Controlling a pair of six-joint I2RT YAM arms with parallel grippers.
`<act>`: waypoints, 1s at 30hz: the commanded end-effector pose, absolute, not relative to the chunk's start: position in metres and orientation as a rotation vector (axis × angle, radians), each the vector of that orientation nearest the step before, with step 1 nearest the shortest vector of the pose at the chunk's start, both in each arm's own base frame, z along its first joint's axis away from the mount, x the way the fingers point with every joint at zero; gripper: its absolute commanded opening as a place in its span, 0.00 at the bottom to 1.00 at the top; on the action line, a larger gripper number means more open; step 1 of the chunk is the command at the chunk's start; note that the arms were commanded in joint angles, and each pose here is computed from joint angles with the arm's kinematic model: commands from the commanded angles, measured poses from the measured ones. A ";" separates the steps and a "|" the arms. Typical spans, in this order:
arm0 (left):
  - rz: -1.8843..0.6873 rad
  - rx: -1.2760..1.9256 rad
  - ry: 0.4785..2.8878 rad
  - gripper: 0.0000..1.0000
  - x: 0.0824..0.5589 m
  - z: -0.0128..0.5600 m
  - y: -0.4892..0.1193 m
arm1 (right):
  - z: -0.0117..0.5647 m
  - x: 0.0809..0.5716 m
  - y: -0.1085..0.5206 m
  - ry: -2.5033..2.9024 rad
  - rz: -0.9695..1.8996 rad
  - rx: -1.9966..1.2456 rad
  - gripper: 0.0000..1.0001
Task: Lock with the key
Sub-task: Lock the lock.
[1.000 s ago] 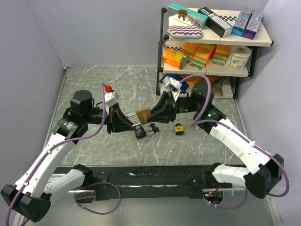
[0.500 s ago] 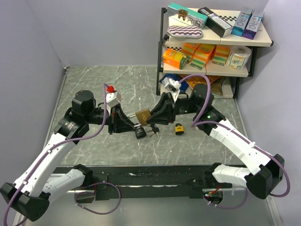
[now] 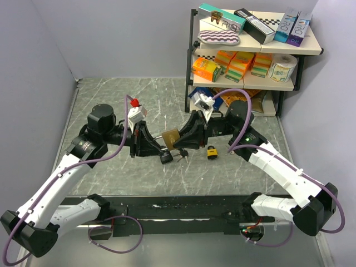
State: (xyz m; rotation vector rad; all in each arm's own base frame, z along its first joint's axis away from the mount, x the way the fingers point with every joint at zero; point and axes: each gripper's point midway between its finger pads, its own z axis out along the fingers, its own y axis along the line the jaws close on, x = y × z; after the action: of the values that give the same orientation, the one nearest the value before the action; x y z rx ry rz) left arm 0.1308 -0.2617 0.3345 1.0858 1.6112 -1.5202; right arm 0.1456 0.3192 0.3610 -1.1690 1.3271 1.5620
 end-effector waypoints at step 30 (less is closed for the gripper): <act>-1.357 0.860 1.642 0.74 0.196 0.338 -0.251 | 0.341 0.185 0.335 1.503 1.541 -1.070 0.00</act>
State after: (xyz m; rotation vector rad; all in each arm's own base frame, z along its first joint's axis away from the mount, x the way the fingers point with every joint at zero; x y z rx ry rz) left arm 0.1613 -0.2566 0.3005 1.0573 1.7278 -1.3965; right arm 0.1512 0.3305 0.3023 -1.2091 1.6174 1.6109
